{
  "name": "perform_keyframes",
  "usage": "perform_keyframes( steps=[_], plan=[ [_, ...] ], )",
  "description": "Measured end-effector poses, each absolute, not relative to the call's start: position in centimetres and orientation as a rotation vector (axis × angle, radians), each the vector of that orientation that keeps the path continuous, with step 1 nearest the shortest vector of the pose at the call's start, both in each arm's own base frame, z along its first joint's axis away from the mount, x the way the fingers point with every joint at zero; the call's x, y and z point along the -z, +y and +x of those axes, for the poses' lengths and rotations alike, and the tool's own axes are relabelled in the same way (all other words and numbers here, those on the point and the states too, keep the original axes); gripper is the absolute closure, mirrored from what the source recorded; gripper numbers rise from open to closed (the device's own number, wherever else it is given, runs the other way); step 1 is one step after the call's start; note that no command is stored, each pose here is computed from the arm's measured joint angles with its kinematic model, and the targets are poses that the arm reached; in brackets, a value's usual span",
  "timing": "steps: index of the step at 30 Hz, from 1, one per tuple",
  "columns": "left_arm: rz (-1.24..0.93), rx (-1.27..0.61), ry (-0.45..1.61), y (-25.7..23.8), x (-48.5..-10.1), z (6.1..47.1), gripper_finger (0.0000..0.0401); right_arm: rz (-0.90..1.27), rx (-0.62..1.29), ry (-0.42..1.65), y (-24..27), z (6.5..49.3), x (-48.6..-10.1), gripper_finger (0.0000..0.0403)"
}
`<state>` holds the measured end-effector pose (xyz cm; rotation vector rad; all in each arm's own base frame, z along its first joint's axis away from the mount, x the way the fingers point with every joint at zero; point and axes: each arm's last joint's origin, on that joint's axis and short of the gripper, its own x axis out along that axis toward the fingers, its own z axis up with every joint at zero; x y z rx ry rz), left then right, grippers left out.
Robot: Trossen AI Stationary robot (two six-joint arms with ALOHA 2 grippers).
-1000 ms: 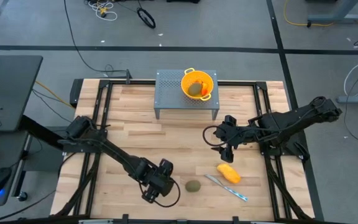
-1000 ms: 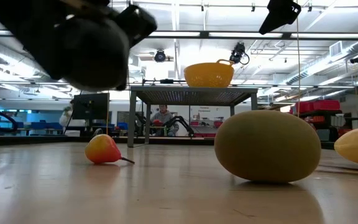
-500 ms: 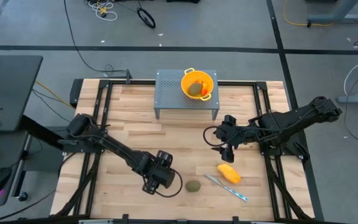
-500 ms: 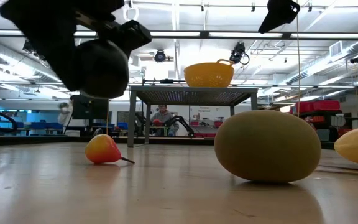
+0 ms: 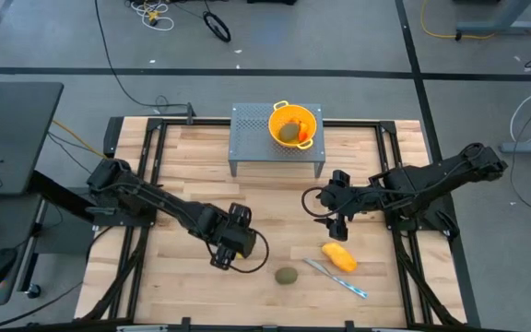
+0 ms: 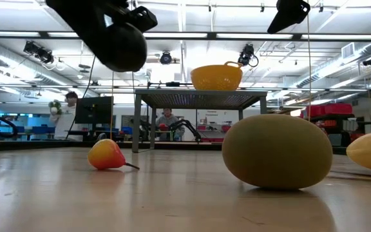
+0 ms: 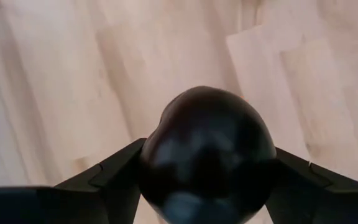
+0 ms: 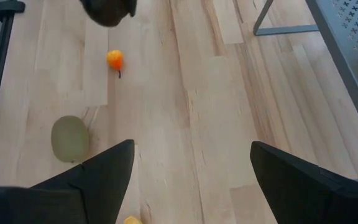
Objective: Pick & Place Fruit
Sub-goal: Put the plum into the yellow strainer bowl on the shelf
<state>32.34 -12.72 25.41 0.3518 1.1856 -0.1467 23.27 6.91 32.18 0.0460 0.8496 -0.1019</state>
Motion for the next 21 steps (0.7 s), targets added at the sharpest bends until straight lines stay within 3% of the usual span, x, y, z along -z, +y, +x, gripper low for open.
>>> perform_keyframes(
  steps=[21],
  plan=[
    [0.36,0.046,1.127,-7.1,-27.9,32.7,0.0135,0.065,0.109,0.846,6.9,23.3,-32.2,0.0071]
  ],
)
